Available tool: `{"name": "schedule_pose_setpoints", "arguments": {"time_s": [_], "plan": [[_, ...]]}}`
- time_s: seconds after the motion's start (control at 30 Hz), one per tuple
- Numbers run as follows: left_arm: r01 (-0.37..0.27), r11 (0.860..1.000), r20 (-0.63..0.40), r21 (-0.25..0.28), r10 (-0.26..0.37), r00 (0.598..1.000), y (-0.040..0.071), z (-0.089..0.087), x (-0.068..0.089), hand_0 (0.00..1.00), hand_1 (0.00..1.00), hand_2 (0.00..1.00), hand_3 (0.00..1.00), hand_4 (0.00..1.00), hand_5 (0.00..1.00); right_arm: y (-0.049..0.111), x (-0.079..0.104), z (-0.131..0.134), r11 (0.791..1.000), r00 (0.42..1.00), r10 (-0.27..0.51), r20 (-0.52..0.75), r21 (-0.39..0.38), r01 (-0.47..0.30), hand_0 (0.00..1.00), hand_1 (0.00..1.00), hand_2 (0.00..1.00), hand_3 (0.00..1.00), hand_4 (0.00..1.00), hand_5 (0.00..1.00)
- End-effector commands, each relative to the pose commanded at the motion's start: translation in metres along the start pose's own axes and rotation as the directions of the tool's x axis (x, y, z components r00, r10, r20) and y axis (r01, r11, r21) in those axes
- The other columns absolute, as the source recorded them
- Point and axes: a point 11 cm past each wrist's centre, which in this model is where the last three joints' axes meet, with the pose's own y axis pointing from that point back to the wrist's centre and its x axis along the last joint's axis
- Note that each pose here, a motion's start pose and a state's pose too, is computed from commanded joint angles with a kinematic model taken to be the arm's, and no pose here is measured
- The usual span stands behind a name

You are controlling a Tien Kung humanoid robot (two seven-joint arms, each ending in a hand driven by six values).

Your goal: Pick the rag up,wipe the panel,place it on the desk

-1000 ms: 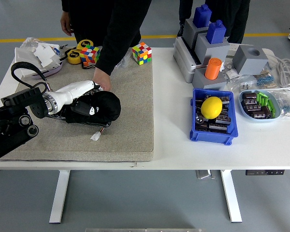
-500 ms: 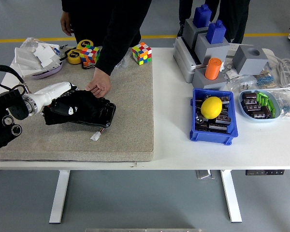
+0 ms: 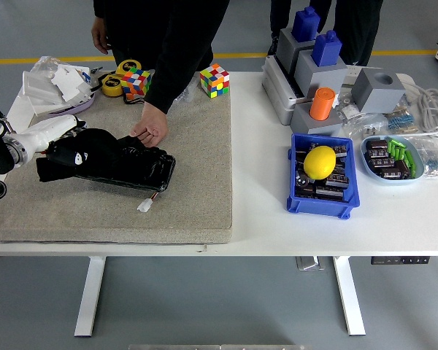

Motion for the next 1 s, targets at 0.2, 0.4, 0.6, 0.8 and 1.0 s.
{"name": "schedule_pose_setpoints", "arguments": {"time_s": [0.2,0.4,0.6,0.8,1.0], "plan": [[-0.015,0.999,-0.005,0.028,0.015,1.000,0.002,-0.011,0.007,0.347,0.465,0.559,0.576,0.515,0.002,0.000,0.000,0.001,1.000,1.000,0.001,0.002,-0.001,-0.001,0.725,0.688,0.682,0.586,0.998,0.502],[-0.045,0.996,-0.018,0.073,0.046,0.999,0.006,-0.030,0.019,0.346,0.465,0.558,0.575,0.514,0.002,0.000,0.000,0.003,1.000,1.000,0.000,0.005,-0.005,0.000,0.725,0.689,0.681,0.585,0.998,0.502],[-0.083,0.989,-0.055,0.125,0.091,0.994,0.009,-0.053,0.032,0.344,0.464,0.557,0.574,0.511,0.002,0.000,-0.002,0.003,1.000,1.000,-0.004,0.007,-0.005,0.004,0.725,0.688,0.681,0.584,0.998,0.502],[-0.092,0.982,-0.090,0.162,0.107,0.990,0.009,-0.067,0.033,0.343,0.465,0.557,0.575,0.510,0.002,0.000,-0.003,0.002,1.000,1.000,-0.005,0.007,-0.003,0.005,0.725,0.688,0.681,0.586,0.998,0.502],[-0.065,0.987,-0.095,0.150,0.079,0.992,0.005,-0.061,0.021,0.342,0.464,0.556,0.574,0.509,0.002,0.000,-0.003,0.002,1.000,1.000,-0.006,0.007,-0.003,0.006,0.725,0.688,0.681,0.586,0.998,0.502]]}}
